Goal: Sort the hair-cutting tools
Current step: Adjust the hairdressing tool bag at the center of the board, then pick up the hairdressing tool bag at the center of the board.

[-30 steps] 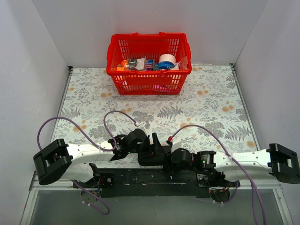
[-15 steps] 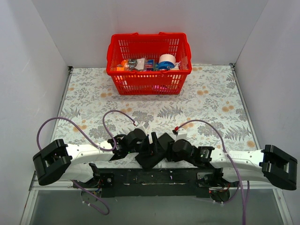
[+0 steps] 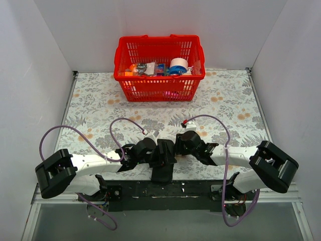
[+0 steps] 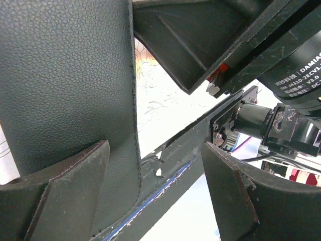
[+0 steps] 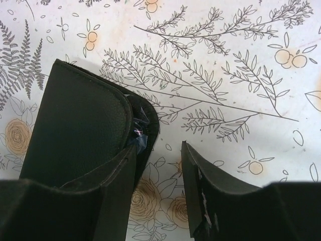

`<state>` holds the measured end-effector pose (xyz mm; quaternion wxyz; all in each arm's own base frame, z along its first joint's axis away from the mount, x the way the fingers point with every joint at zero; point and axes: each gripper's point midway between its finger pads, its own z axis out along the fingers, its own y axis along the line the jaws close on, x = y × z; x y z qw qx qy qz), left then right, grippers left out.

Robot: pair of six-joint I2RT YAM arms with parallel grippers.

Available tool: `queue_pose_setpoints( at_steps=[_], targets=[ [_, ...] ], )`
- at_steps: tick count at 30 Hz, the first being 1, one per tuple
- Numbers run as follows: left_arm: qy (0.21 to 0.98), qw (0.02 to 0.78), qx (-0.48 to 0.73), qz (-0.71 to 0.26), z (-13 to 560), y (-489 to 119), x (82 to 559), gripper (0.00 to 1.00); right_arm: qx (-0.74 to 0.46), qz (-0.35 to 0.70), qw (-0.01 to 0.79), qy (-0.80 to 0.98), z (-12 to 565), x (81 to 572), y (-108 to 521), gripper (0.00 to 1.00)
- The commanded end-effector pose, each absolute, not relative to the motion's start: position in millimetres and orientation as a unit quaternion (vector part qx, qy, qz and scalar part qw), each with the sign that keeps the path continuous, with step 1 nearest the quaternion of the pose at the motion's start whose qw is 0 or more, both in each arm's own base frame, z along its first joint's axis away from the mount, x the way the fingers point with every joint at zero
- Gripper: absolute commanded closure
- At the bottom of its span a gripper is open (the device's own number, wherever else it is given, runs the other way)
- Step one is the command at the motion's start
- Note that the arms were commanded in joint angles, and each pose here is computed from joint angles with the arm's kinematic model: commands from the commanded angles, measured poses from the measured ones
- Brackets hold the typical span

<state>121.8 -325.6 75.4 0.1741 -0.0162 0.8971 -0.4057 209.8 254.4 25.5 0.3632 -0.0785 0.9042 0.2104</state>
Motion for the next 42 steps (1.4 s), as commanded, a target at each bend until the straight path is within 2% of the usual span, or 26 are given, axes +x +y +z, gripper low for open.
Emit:
queue_pose_setpoints(
  at_steps=[1, 8, 15, 18, 19, 22, 24, 28, 32, 42],
  targets=[
    [0.932, 0.132, -0.012, -0.337, 39.3, -300.8, 103.2, 0.25, -0.109, 0.154, 0.331, 0.925, 5.1, 202.7, 233.1, 0.51],
    [0.933, 0.131, -0.013, -0.335, 33.9, -308.7, 107.7, 0.25, -0.113, 0.121, 0.325, 0.931, 17.5, 187.5, 202.5, 0.50],
    [0.934, 0.124, -0.007, -0.336, 30.3, -318.3, 109.6, 0.25, -0.136, 0.237, 0.279, 0.921, 32.6, 149.1, 225.6, 0.51],
    [0.933, 0.127, -0.006, -0.336, 31.5, -319.5, 111.2, 0.25, -0.156, 0.255, 0.262, 0.918, 30.2, 130.9, 233.0, 0.58],
    [0.933, 0.127, -0.006, -0.337, 32.4, -320.2, 111.3, 0.25, -0.159, 0.261, 0.260, 0.916, 30.5, 127.1, 235.1, 0.65],
    [0.934, 0.126, -0.007, -0.335, 31.7, -319.0, 111.0, 0.25, -0.167, 0.287, 0.263, 0.906, 36.8, 116.8, 243.3, 0.76],
    [0.934, 0.126, -0.009, -0.334, 30.9, -317.2, 110.2, 0.25, -0.168, 0.309, 0.273, 0.895, 45.3, 113.0, 249.9, 0.79],
    [0.933, 0.130, -0.016, -0.335, 33.1, -311.2, 108.9, 0.25, -0.151, 0.336, 0.300, 0.880, 63.1, 118.8, 257.9, 0.97],
    [0.930, 0.137, -0.024, -0.340, 38.4, -306.4, 108.8, 0.25, -0.126, 0.343, 0.332, 0.870, 74.6, 131.5, 261.5, 0.99],
    [0.921, 0.152, -0.043, -0.356, 51.7, -295.6, 107.6, 0.25, -0.116, 0.397, 0.307, 0.857, 68.7, 127.7, 293.3, 0.99]
  ],
)
